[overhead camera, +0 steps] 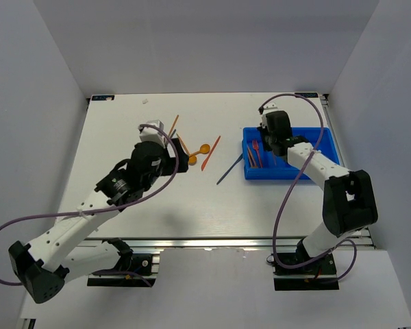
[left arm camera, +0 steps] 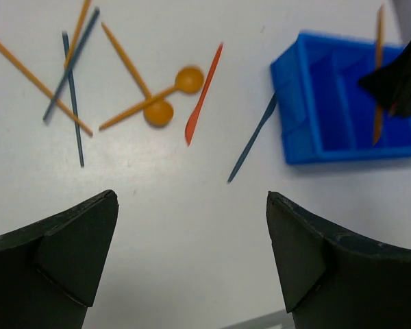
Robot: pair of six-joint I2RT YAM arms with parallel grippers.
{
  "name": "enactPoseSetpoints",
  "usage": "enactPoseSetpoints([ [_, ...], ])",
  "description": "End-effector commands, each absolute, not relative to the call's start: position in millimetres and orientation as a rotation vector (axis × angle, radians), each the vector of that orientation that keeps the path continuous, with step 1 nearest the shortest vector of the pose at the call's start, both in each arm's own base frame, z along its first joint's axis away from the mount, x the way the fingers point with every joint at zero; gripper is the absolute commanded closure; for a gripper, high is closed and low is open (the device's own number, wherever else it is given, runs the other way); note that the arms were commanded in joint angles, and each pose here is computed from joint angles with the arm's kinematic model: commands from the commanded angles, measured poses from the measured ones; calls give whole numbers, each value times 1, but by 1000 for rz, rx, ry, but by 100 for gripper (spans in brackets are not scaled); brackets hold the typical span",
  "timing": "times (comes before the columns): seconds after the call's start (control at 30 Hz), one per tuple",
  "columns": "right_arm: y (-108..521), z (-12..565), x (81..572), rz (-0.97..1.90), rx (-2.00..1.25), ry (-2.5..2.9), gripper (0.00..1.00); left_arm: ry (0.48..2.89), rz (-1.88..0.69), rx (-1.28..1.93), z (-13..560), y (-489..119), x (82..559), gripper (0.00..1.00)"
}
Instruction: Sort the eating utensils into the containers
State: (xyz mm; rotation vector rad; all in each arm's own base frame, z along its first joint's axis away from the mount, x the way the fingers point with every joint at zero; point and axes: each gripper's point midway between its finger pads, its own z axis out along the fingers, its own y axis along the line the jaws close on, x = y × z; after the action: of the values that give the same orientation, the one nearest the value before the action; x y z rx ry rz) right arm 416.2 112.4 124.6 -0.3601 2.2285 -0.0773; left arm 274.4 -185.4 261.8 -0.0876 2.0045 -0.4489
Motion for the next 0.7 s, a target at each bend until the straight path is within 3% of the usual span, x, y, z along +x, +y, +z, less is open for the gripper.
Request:
enactPoseSetpoints([
  [0.0,96,144,444,-178,-416,2135,100,2090,-478,2,235,-193,260,2],
  [0.23,74,106,453,-197,-418,2195,100,2095,-543,29,228,-201,254,2],
  [0.33,69,93,452,-217,-390,2221,94,2078,-563,34,233,-202,252,2],
  [0.43,65,94,452,-237,-365,2223,81,2055,-598,38,240,-204,250,2],
  [0.47,65,96,451,-241,-363,2219,70,2051,-602,38,241,-204,250,2],
  [0.53,61,106,451,-263,-342,2204,59,2044,-608,35,244,-204,250,2],
  [0.67,61,126,448,-249,-311,2177,43,2044,-616,40,243,-205,249,2],
])
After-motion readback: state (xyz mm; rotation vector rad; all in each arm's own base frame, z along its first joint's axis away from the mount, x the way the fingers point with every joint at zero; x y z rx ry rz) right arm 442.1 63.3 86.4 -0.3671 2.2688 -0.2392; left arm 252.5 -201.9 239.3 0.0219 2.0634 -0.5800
